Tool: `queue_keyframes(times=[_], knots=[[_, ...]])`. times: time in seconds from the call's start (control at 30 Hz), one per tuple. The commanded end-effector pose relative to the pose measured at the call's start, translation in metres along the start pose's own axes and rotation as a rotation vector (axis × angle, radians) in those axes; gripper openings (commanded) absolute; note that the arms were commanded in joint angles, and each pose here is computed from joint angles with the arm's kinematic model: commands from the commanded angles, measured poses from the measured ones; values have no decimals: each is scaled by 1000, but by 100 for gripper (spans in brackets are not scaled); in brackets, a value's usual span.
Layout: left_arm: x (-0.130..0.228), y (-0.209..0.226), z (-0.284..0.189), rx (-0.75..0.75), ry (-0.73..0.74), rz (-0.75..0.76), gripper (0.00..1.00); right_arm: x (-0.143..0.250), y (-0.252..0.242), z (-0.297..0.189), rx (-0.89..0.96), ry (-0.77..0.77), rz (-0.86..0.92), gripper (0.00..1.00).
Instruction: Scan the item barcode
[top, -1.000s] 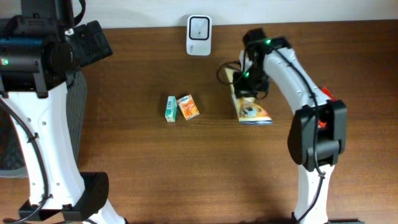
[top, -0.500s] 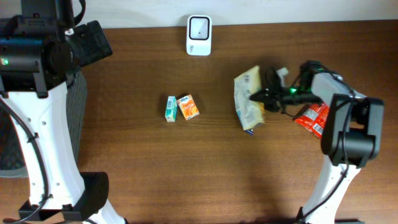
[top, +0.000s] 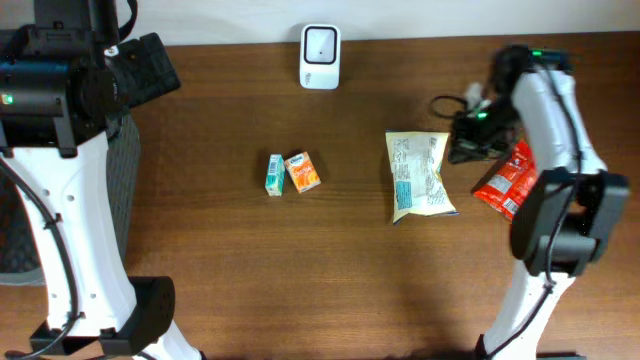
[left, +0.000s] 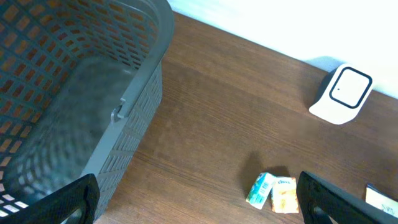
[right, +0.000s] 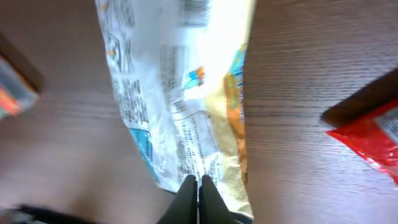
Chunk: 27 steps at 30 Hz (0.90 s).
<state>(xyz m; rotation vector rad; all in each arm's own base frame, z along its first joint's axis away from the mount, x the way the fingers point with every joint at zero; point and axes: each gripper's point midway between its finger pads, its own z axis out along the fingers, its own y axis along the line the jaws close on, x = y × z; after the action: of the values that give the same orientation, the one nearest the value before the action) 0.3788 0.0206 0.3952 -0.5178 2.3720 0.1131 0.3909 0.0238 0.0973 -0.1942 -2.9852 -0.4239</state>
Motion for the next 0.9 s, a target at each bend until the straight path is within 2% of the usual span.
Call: queue_keyframes(times=[0.0, 0.13, 0.17, 0.2, 0.23, 0.27, 0.43, 0.53, 0.6, 0.77, 0.87], knots=[[0, 1, 0, -7, 0, 12, 99, 9, 6, 19, 185, 33, -107, 4], [0, 1, 0, -7, 0, 12, 99, 27, -3, 59, 275, 83, -31, 5], [0, 1, 0, -7, 0, 12, 99, 36, -6, 74, 271, 110, -11, 11], [0, 1, 0, -7, 0, 12, 99, 45, -9, 88, 270, 138, -9, 11], [0, 1, 0, -7, 0, 12, 99, 52, -13, 97, 275, 159, -8, 4], [0, 1, 0, -7, 0, 12, 99, 62, -16, 101, 280, 191, -1, 4], [0, 1, 0, -7, 0, 12, 99, 85, -5, 65, 275, 312, 15, 6], [0, 1, 0, -7, 0, 12, 99, 91, 2, 48, 262, 346, -3, 16], [0, 1, 0, -7, 0, 12, 99, 78, 3, 53, 252, 294, -20, 21], [0, 1, 0, -7, 0, 12, 99, 6, 12, 71, 209, -1, -77, 22], [0, 1, 0, -7, 0, 12, 99, -23, -2, 80, 280, -129, -81, 21]])
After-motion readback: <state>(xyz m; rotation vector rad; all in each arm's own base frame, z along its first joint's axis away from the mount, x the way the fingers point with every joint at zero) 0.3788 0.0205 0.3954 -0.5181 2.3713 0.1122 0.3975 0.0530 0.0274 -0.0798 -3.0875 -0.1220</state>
